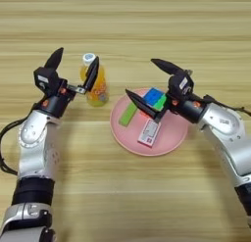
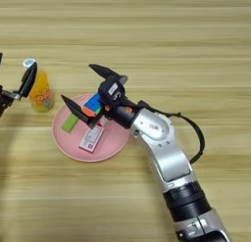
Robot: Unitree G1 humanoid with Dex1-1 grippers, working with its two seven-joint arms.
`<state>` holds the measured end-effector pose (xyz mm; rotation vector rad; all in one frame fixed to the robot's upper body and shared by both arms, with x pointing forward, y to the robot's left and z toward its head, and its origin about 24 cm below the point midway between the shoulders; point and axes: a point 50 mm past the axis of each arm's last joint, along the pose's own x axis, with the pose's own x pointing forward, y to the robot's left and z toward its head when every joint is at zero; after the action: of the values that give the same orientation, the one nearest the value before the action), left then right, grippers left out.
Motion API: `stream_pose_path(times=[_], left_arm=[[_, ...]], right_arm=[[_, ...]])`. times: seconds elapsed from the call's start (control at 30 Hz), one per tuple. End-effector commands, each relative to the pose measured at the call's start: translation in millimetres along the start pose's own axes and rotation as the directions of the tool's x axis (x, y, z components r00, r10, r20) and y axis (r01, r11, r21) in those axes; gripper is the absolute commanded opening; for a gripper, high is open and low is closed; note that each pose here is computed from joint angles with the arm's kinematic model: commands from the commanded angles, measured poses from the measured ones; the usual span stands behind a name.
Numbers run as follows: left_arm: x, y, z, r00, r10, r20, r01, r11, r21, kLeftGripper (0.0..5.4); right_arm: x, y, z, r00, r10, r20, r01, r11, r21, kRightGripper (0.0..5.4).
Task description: Move the objects on the table
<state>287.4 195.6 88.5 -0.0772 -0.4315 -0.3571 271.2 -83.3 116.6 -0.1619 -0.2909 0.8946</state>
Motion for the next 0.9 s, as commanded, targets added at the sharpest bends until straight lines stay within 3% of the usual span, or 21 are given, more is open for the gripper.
stream_pose_path(times=[0.03, 0.17, 0.27, 0.5, 0.7, 0.77, 0.9], left_arm=[[-3.6, 2.4, 2.7, 1.0, 0.005, -0.012, -0.005, 1.0, 0.013, 5.39], [-4.0, 4.2, 4.4, 1.0, 0.018, -0.007, -0.018, 1.0, 0.009, 5.39], [-3.9, 6.8, 6.1, 0.999, 0.038, 0.003, -0.038, 0.999, -0.027, 5.39], [-6.0, 8.4, 2.0, 0.998, 0.057, -0.011, -0.058, 0.997, -0.052, 5.39], [-6.9, 7.0, 0.4, 0.998, 0.053, -0.022, -0.054, 0.998, -0.037, 5.39], [-7.3, 6.8, 0.4, 0.998, 0.054, -0.023, -0.055, 0.998, -0.035, 5.39], [-7.4, 6.1, 0.4, 0.998, 0.055, -0.021, -0.056, 0.998, -0.038, 5.39]], right_arm=[[-10.3, -10, -12.9, 0.995, -0.033, -0.09, 0.032, 0.999, -0.011, 5.4], [-16.1, -15, -26.1, 0.987, -0.05, -0.15, 0.05, 0.999, -0.007, 5.4], [-16.6, -18, -33.0, 0.983, -0.063, -0.173, 0.064, 0.998, -0.001, 5.4], [-16.8, -23, -46.3, 0.971, -0.072, -0.228, 0.079, 0.997, 0.02, 5.4], [-7.5, -17, -55.8, 0.968, -0.016, -0.25, 0.043, 0.994, 0.104, 5.4], [-5.5, -15, -57.0, 0.97, -0.001, -0.243, 0.04, 0.987, 0.156, 5.4], [-3.1, -13, -60.7, 0.967, 0.018, -0.253, 0.028, 0.984, 0.176, 5.4]])
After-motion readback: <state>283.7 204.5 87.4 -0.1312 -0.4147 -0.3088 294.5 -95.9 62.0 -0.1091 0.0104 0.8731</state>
